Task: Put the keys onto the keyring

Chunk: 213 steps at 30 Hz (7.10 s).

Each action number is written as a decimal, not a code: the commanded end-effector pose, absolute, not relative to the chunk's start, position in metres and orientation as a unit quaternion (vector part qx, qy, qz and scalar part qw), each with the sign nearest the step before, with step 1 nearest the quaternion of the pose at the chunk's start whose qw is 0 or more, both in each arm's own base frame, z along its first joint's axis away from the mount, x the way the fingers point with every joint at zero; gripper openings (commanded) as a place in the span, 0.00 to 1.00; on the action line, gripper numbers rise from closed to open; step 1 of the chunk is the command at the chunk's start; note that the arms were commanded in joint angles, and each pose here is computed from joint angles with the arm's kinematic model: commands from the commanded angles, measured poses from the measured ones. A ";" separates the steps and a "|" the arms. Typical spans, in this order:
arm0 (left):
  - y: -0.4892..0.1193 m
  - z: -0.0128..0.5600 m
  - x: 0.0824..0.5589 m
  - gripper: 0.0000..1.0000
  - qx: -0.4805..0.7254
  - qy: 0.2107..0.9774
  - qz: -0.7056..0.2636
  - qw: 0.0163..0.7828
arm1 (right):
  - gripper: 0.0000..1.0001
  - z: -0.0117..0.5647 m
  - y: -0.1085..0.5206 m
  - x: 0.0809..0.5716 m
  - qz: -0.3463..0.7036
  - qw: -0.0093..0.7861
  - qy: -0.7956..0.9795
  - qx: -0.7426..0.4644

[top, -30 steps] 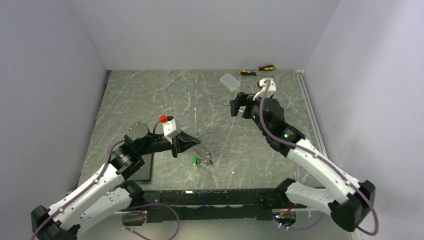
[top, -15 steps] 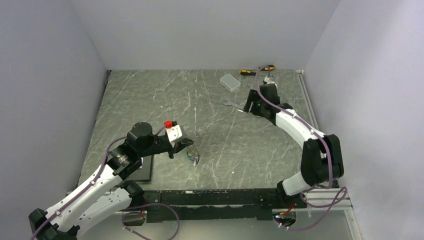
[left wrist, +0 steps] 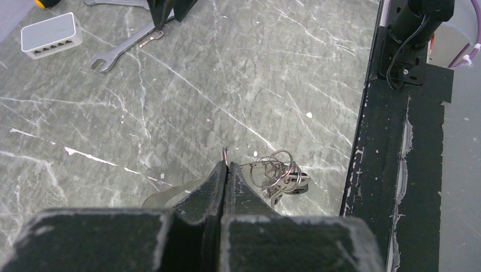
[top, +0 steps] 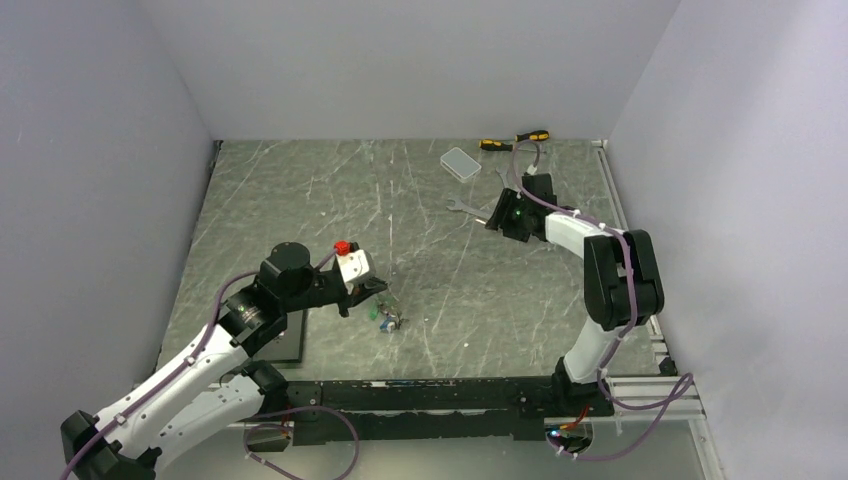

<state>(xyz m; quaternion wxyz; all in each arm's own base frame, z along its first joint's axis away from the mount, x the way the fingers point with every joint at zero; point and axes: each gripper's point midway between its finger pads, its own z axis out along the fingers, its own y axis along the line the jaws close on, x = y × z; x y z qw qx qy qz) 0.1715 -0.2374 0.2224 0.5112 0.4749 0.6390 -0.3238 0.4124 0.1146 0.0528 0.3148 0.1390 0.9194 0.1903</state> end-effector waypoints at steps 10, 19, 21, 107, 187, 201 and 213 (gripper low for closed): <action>-0.241 0.257 0.176 0.00 0.480 0.601 -0.330 0.547 | 0.47 0.039 0.101 0.449 0.149 0.330 0.923 0.133; -0.241 0.257 0.175 0.00 0.480 0.600 -0.332 0.547 | 0.38 0.033 0.088 0.456 0.110 0.333 0.927 0.135; -0.241 0.257 0.176 0.00 0.480 0.600 -0.332 0.547 | 0.35 0.031 0.091 0.455 0.116 0.330 0.927 0.132; -0.241 0.249 0.181 0.00 0.481 0.612 -0.329 0.534 | 0.11 0.019 0.133 0.431 0.033 0.257 0.966 -0.018; -0.331 0.255 0.202 0.00 0.538 0.583 -0.451 0.409 | 0.00 0.258 0.238 0.190 0.237 0.493 0.768 -0.334; -0.331 0.243 0.196 0.00 0.520 0.597 -0.466 0.394 | 0.00 0.254 0.247 0.191 0.225 0.489 0.767 -0.348; -0.332 0.245 0.191 0.00 0.494 0.610 -0.489 0.381 | 0.00 0.254 0.251 0.198 0.214 0.496 0.764 -0.353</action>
